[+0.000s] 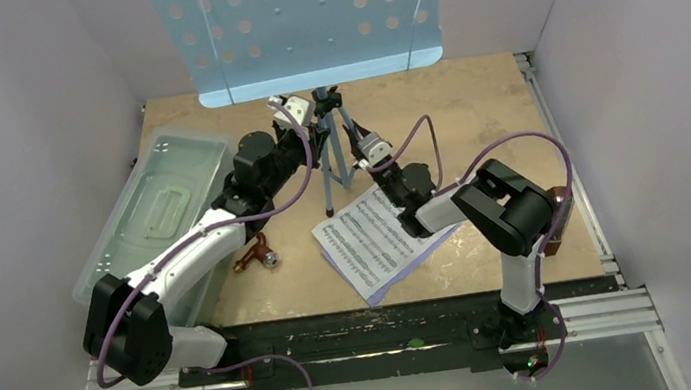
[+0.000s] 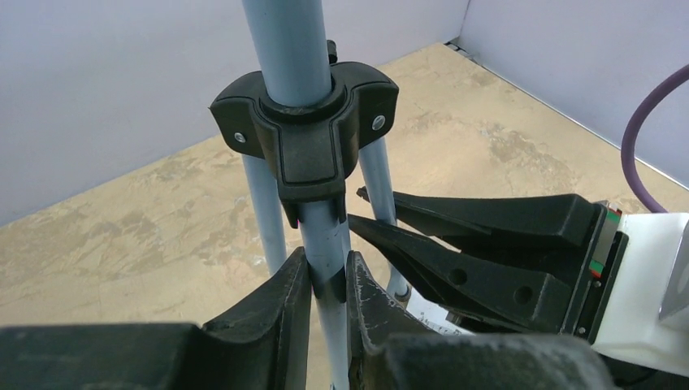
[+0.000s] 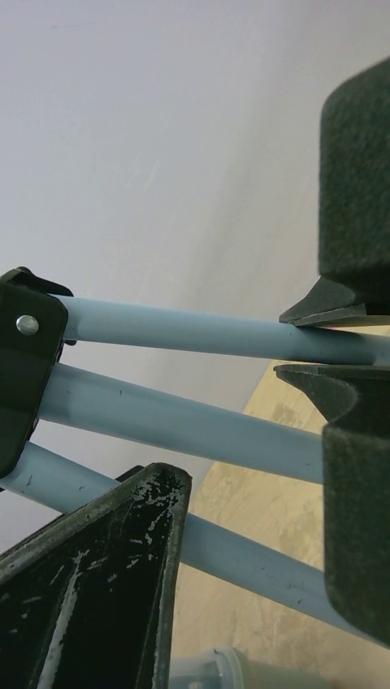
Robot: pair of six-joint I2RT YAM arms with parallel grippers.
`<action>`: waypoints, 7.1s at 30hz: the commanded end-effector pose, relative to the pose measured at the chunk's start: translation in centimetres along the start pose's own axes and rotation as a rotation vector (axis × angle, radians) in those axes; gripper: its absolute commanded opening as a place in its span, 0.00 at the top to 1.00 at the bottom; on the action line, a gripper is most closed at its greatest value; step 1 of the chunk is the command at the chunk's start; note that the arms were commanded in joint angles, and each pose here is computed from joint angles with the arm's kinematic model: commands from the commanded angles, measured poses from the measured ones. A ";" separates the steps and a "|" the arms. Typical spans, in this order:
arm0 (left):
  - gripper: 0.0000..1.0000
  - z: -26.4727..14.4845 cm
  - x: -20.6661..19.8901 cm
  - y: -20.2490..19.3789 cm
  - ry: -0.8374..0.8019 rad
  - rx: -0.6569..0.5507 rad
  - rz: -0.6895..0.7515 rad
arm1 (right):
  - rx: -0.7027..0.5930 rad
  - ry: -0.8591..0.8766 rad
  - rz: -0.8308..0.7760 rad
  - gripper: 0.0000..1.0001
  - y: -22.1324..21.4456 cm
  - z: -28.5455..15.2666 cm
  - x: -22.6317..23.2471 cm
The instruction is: Set up the instrument practice props
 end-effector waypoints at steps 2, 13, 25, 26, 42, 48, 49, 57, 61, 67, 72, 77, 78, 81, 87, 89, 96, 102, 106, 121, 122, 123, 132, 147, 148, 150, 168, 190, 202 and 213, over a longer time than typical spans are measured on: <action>1.00 -0.8 -1.1 -2.5 0.000 0.094 0.009 | 0.313 -0.309 -0.274 1.00 -5.1 -4.2 -12.3; 1.00 1.2 -3.1 -5.5 -0.023 0.140 -0.009 | 0.471 -0.229 -0.215 0.94 -7.1 -4.8 -11.2; 1.00 1.8 -3.4 -5.6 -0.069 0.156 0.048 | 0.462 -0.257 -0.093 0.57 -4.0 -3.1 -11.1; 1.00 1.8 -3.6 -5.6 -0.081 0.152 0.042 | 0.451 -0.238 -0.040 0.55 -3.4 -2.9 -10.7; 1.00 1.5 -3.2 -5.2 -0.060 0.151 0.036 | 0.265 -0.062 0.389 0.37 2.8 -0.3 -5.8; 1.00 1.7 -3.2 -5.4 -0.063 0.162 0.036 | 0.274 -0.011 0.524 0.30 4.9 -1.8 -4.7; 1.00 1.7 -3.3 -5.4 -0.067 0.164 0.034 | 0.274 0.000 0.548 0.27 5.2 -2.0 -4.5; 1.00 1.5 -3.7 -4.9 -0.110 0.152 0.042 | 0.230 0.034 0.434 0.28 5.0 0.8 -4.6; 1.00 1.5 -4.0 -4.7 -0.139 0.153 0.057 | 0.206 0.042 0.311 0.36 4.6 2.7 -4.4; 0.92 1.6 -3.0 -5.2 -0.061 0.188 0.042 | 0.145 0.021 0.238 1.00 5.2 3.0 -4.2; 0.65 1.9 -2.9 -6.3 -0.002 0.204 -0.022 | 0.070 0.017 0.235 1.00 6.1 1.7 -3.1; 0.52 2.5 -3.3 -7.6 0.017 0.226 -0.072 | 0.044 -0.037 0.220 1.00 6.1 1.2 -2.9; 0.51 2.7 -3.2 -7.6 0.027 0.220 -0.079 | 0.046 -0.038 0.217 1.00 6.0 1.2 -2.9; 0.50 3.7 -3.1 -7.5 0.041 0.218 -0.098 | 0.046 -0.039 0.217 1.00 5.9 1.4 -2.8; 0.69 4.8 -0.8 -7.7 0.218 0.233 -0.094 | 0.047 -0.111 0.199 1.00 6.1 2.0 -3.1; 0.75 5.4 0.1 -7.2 0.272 0.226 -0.068 | 0.046 -0.155 0.177 1.00 6.0 2.3 -3.3; 0.99 4.0 6.4 -6.3 0.467 0.214 -0.063 | 0.054 -0.361 -0.044 1.00 6.3 2.1 -6.8; 1.00 0.6 8.8 -6.8 0.604 0.157 -0.009 | 0.064 -0.449 -0.218 1.00 6.2 0.9 -11.0; 1.00 0.3 9.3 -7.6 0.648 0.172 0.000 | 0.121 -0.426 -0.298 1.00 3.4 -0.4 -13.5; 1.00 -0.3 9.9 -9.6 0.679 0.205 0.041 | 0.356 -0.478 -0.332 1.00 -1.4 -7.0 -19.3; 1.00 -0.5 9.7 -10.5 0.666 0.211 0.041 | 0.358 -0.470 -0.323 1.00 -1.4 -7.3 -19.5; 1.00 -0.5 9.5 -11.1 0.648 0.214 0.045 | 0.346 -0.462 -0.315 1.00 -0.9 -7.2 -19.6; 0.99 3.7 2.9 -10.5 0.175 0.143 -0.143 | 0.353 -0.245 -0.270 1.00 0.1 -4.6 -17.2; 0.50 10.4 -0.9 -5.7 0.002 0.050 -0.278 | 0.355 -0.144 -0.243 1.00 -0.2 -3.8 -13.9; 0.49 10.7 -0.8 -5.6 0.005 0.044 -0.280 | 0.350 -0.139 -0.234 1.00 -0.2 -3.8 -13.7; 0.48 11.5 -0.8 -5.3 -0.002 0.037 -0.277 | 0.344 -0.126 -0.212 1.00 -0.1 -3.7 -13.5; 0.86 14.6 -4.1 -3.0 -0.126 -0.021 -0.202 | 0.293 -0.060 -0.086 0.88 0.9 -2.3 -11.4; 1.00 10.0 -6.4 -1.6 0.194 0.072 0.224 | 0.144 -0.135 0.431 0.33 6.0 -3.7 -10.0; 1.00 9.5 -5.8 -0.6 0.242 0.080 0.317 | 0.167 -0.060 0.156 0.85 2.1 -2.5 -11.2; 1.00 6.0 -2.3 -2.3 0.209 0.098 0.277 | 0.147 -0.012 0.079 1.00 1.6 1.3 -11.8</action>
Point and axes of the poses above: each gripper's point midway between its finger pads, its own z axis out along the fingers, its own x axis along the line the jaws close on, y = z × x, the point moved 4 cm from there along -z, back along the fingers, and after that the axes turned 10 degrees about z, right-handed, at the moved point
